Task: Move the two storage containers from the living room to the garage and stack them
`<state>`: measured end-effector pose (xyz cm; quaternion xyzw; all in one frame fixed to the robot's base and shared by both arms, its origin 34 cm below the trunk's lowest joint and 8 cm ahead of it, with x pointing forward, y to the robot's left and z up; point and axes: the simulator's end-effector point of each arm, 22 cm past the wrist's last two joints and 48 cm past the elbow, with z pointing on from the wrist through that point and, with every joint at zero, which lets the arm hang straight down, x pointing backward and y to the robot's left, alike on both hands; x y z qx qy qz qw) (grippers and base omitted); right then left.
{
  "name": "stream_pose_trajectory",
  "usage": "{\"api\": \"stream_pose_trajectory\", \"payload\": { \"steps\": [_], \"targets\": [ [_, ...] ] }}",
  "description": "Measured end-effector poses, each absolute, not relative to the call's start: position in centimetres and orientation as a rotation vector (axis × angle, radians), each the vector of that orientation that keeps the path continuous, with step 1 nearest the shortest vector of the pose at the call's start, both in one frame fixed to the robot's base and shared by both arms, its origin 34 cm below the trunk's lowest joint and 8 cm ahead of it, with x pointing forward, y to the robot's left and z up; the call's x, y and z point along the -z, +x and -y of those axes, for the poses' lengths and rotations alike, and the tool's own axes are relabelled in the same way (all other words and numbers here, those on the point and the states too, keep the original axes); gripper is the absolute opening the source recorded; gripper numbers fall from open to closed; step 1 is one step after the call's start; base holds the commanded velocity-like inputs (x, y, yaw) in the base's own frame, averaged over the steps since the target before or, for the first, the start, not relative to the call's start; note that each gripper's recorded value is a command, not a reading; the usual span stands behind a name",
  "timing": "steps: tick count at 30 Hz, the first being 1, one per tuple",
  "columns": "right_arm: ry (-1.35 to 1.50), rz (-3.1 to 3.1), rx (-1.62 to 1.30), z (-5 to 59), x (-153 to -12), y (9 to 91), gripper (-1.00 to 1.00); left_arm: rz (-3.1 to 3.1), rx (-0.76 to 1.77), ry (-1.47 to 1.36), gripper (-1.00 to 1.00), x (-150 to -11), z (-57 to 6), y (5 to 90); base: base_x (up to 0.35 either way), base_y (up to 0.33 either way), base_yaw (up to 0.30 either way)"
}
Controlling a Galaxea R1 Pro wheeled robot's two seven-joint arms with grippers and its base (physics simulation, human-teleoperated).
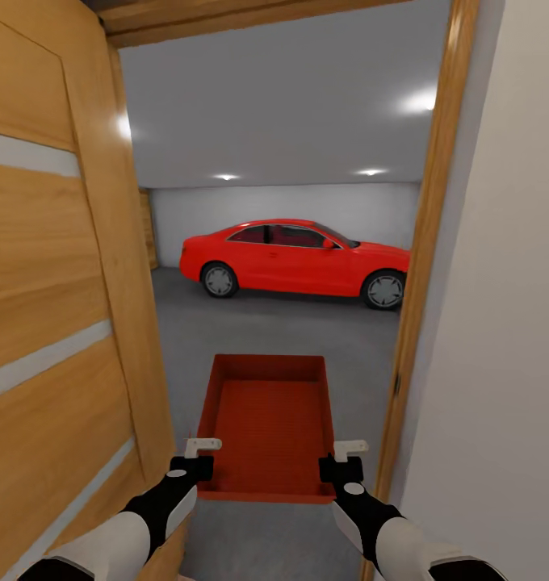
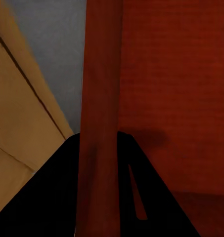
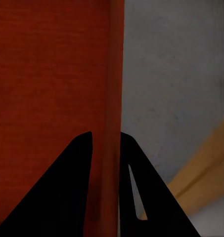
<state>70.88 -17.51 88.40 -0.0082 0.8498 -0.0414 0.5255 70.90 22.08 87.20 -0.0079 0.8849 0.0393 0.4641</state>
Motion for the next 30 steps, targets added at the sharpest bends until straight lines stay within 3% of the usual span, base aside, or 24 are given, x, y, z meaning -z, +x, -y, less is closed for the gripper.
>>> {"api": "stream_pose_trajectory", "payload": {
  "steps": [19, 30],
  "targets": [
    [-0.02, -2.032, 0.099, 17.51, -88.43, 70.9, -1.0, -2.173, -0.097, -0.019, -1.0, -87.23, -22.09, 70.92, 0.251, 0.236, -0.286],
    [-0.02, -2.031, 0.099, 17.47, -88.46, 70.96, -1.0, -2.171, -0.097, -0.018, -1.0, -87.28, -22.13, 71.0, 0.148, 0.138, -0.051]
  ]
}}
